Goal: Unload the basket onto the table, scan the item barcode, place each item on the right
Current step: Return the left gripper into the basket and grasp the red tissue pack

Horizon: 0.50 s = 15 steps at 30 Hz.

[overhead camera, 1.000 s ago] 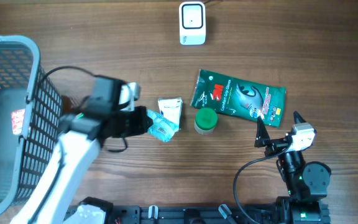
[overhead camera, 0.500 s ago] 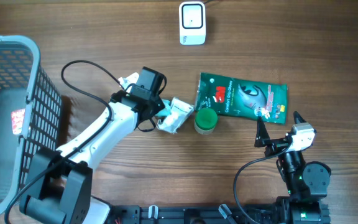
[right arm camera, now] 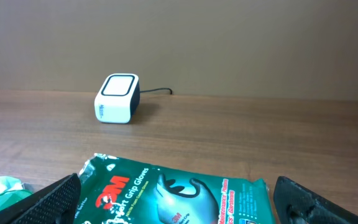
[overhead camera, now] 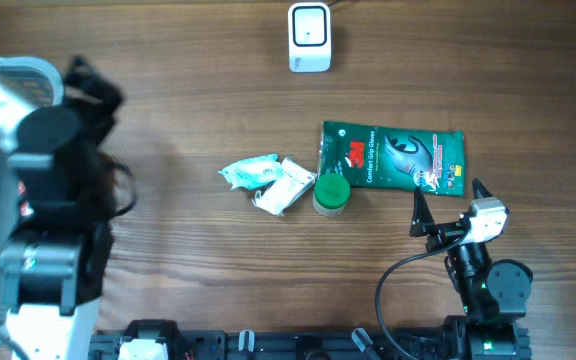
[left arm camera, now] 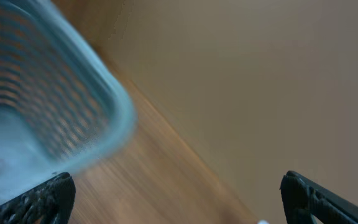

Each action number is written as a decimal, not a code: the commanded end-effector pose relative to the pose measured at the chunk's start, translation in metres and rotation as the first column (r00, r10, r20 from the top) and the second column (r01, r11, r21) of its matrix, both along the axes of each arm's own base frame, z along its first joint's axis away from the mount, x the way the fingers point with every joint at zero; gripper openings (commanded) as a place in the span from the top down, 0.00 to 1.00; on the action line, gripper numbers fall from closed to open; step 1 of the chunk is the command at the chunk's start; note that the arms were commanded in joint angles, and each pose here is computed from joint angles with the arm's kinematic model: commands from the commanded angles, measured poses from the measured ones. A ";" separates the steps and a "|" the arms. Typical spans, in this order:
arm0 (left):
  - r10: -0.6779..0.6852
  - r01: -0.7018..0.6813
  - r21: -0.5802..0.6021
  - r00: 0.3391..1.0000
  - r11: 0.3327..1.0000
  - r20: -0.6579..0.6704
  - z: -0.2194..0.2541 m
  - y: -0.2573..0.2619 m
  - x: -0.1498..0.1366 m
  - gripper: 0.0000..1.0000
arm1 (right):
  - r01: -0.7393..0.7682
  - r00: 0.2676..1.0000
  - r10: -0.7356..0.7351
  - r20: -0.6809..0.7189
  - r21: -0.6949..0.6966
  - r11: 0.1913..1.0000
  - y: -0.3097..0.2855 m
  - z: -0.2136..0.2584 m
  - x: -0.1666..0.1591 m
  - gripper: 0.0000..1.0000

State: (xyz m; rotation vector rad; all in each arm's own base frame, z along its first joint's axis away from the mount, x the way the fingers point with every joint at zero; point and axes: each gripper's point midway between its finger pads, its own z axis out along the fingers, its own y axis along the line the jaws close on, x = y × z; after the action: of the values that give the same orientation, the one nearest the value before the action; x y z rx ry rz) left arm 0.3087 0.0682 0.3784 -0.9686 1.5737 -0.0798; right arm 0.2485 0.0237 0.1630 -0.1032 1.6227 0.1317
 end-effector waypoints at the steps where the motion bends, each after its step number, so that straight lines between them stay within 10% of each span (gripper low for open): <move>1: 0.365 -0.356 -0.104 0.927 0.929 0.085 0.010 0.089 -0.056 0.00 | 0.004 1.000 -0.004 0.010 -0.013 1.000 -0.001 0.002 0.000 0.00; 9: 0.420 -0.588 -0.532 0.808 0.610 -0.412 -0.176 0.197 -0.063 0.00 | 0.004 1.000 -0.004 0.010 -0.013 1.000 -0.001 0.002 0.000 0.01; 15: 0.243 -0.676 -0.576 0.719 0.460 -0.651 -0.305 0.202 -0.043 0.03 | 0.004 1.000 -0.004 0.010 -0.013 1.000 -0.001 0.002 0.000 0.00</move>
State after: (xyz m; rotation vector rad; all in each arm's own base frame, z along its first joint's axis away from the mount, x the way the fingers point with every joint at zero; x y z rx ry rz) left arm 0.2550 0.2723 0.1087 -2.2413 1.6089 -0.0745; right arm 0.2485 0.0237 0.1629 -0.1034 1.6230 0.1314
